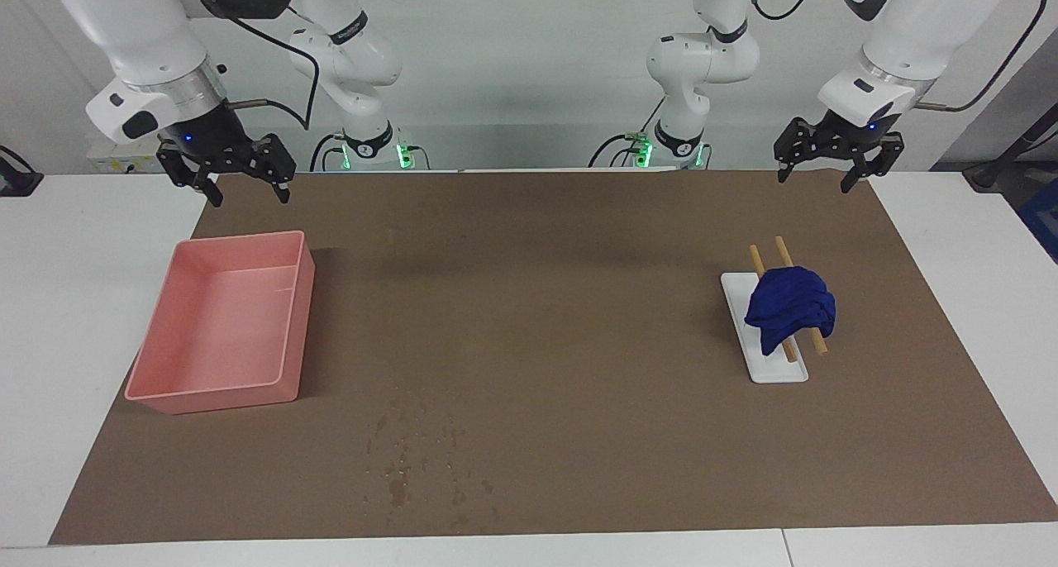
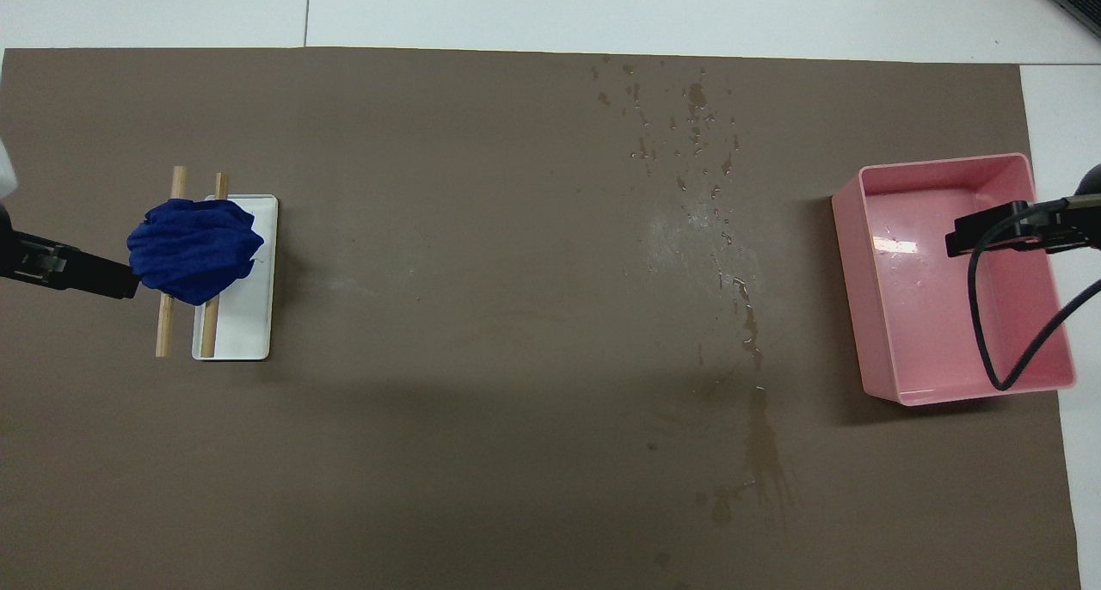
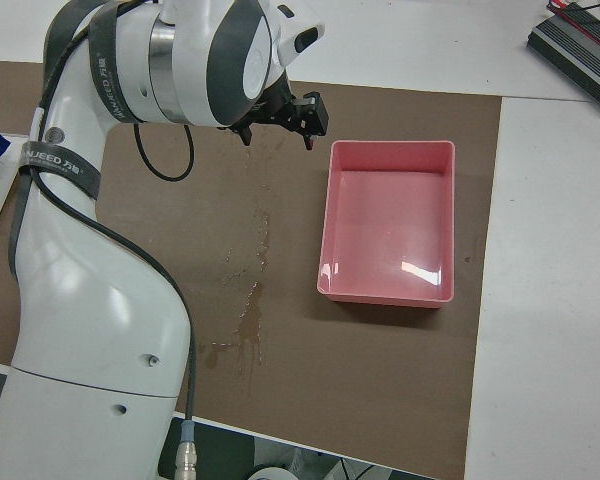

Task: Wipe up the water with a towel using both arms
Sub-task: 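Grasp the blue towel on the white tray with the left gripper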

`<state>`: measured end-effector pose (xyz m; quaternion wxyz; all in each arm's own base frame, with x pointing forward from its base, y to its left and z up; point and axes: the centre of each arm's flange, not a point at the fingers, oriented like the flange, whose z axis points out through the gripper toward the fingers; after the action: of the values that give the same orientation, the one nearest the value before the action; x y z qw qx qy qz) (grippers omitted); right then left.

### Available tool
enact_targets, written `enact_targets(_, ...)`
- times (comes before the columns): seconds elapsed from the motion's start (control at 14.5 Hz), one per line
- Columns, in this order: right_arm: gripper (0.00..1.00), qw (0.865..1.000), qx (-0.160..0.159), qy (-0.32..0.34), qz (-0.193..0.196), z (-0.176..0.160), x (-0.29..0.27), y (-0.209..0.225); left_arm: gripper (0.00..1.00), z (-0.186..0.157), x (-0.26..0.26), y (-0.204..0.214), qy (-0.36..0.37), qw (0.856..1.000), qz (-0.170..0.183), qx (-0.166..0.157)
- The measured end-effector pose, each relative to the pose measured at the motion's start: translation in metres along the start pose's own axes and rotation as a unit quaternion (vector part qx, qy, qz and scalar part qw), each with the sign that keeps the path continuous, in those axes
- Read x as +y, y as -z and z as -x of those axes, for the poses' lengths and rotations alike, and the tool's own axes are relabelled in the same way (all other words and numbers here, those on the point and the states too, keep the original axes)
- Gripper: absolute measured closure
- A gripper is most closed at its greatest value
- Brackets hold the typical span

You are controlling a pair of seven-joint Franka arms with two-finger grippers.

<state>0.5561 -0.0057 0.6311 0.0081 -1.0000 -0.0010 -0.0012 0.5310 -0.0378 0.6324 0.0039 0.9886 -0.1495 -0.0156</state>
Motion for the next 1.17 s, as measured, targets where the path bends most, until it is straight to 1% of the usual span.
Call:
enact_targets(0.28,0.00,1.000,0.000,-0.005,0.000,0.000,0.000,0.000,0.00,0.000,0.000,0.000,0.001,1.000,0.000,0.002)
enact_targets(0.48,0.00,1.000,0.000,-0.005,0.000,0.000,0.000,0.000,0.00,-0.009,-0.005,-0.012,0.013,0.999,-0.010,0.029)
enact_targets(0.62,0.00,1.000,-0.001,-0.004,0.000,0.000,-0.001,-0.001,0.00,-0.017,-0.011,-0.028,0.039,0.997,-0.029,0.051)
enact_targets(0.69,0.00,1.000,-0.001,-0.004,0.000,0.000,-0.001,-0.001,0.00,-0.021,-0.014,-0.037,0.051,0.996,-0.037,0.057)
enact_targets(0.83,0.00,1.000,-0.002,-0.004,0.000,0.001,-0.001,-0.002,0.00,-0.030,-0.019,-0.062,0.073,0.993,-0.057,0.067)
enact_targets(0.97,0.00,1.000,-0.002,-0.004,0.000,0.001,-0.001,-0.002,0.00,-0.041,-0.023,-0.098,0.094,0.991,-0.069,0.071)
enact_targets(1.17,0.00,1.000,-0.004,-0.004,0.000,0.001,-0.001,-0.003,0.00,-0.043,-0.038,-0.158,0.121,0.987,-0.074,0.075)
